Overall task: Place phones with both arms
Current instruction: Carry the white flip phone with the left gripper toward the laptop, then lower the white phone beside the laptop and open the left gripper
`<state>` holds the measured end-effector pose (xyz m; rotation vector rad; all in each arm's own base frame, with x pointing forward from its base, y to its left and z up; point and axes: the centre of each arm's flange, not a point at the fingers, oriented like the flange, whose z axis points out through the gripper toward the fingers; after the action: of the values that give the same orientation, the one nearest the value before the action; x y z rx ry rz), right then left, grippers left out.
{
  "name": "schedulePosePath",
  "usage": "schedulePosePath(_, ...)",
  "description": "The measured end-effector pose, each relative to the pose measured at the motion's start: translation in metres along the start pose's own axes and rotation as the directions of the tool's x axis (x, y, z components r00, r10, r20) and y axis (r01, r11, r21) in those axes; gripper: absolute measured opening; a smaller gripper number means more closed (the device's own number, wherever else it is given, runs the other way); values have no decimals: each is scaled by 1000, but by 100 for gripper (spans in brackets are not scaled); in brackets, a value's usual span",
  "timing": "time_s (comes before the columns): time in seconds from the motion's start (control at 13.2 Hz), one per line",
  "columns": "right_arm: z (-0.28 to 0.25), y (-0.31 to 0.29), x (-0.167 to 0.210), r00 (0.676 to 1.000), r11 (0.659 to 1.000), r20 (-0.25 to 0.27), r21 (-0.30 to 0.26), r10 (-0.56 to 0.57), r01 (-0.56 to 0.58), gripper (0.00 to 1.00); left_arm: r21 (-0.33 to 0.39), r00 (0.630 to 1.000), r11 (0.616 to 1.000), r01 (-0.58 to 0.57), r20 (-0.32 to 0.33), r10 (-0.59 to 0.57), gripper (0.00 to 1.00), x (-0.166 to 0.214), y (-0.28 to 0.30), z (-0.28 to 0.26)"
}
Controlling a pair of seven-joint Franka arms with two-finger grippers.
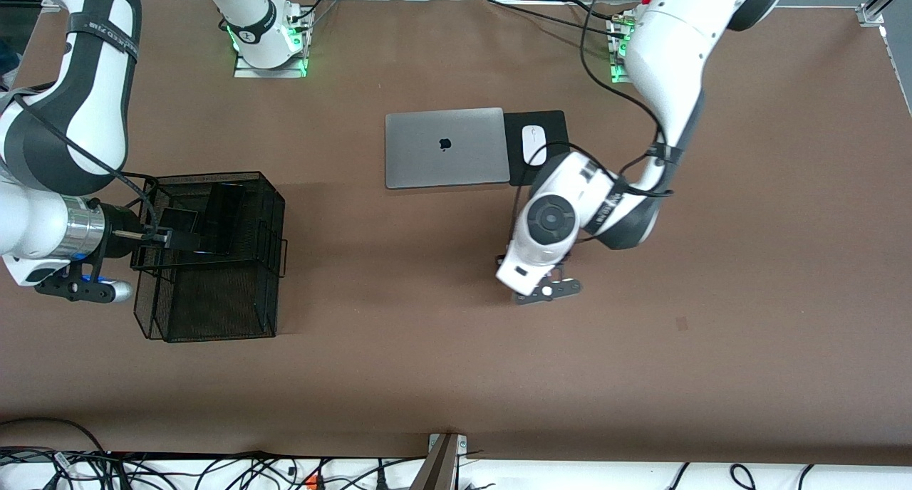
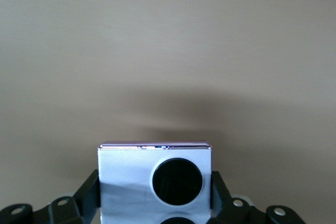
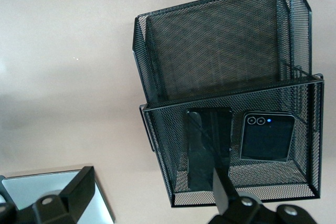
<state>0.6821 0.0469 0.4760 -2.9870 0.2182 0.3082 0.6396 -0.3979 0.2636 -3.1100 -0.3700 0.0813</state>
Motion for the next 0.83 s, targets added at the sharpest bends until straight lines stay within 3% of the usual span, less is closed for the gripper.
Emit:
schedulePosePath(0.3, 0, 0, 0, 1000, 1000, 0, 0, 0, 0, 100, -151, 995, 988, 8, -99, -23, 85, -29, 71, 16)
schedulePosePath(0.83, 1, 0, 0, 1000, 1000, 1, -1, 1, -1, 100, -354, 980, 934, -47, -196, -25, 85, -84, 137, 58)
